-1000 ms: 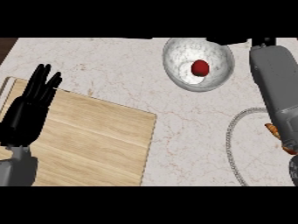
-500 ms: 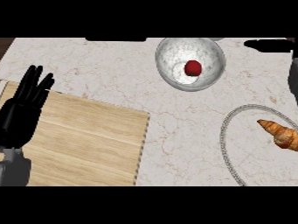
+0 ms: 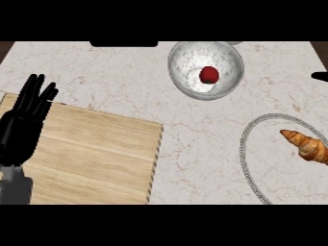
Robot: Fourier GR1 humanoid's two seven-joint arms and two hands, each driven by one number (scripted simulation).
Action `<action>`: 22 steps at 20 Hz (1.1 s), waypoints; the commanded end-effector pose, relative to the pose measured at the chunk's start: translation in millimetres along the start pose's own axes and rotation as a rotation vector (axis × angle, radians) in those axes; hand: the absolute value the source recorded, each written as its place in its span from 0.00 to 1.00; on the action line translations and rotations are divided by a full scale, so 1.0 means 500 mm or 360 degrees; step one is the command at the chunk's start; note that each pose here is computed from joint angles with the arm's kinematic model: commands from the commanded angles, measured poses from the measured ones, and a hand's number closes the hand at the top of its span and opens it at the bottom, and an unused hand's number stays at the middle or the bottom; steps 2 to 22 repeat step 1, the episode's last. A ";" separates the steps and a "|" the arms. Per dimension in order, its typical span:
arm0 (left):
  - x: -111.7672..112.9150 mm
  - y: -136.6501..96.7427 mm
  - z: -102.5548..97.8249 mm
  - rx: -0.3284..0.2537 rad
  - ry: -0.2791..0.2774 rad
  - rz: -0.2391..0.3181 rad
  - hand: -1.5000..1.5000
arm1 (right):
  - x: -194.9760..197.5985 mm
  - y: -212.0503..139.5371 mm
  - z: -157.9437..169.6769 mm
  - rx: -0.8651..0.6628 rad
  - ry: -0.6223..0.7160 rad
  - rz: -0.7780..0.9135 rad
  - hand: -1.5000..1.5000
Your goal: Pick the tomato from the placemat and place it in the bowl
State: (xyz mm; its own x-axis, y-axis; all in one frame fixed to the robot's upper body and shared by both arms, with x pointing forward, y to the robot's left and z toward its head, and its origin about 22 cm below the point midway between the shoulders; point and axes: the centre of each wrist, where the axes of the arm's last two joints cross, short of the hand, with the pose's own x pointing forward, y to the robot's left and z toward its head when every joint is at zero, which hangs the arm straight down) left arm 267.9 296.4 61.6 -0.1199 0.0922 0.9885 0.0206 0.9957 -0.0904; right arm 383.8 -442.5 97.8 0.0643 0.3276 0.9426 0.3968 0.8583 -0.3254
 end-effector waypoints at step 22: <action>-0.012 0.005 -0.015 0.0029 -0.0001 -0.0024 0.50 | -0.028 -0.046 0.024 0.0069 0.0032 0.0039 0.00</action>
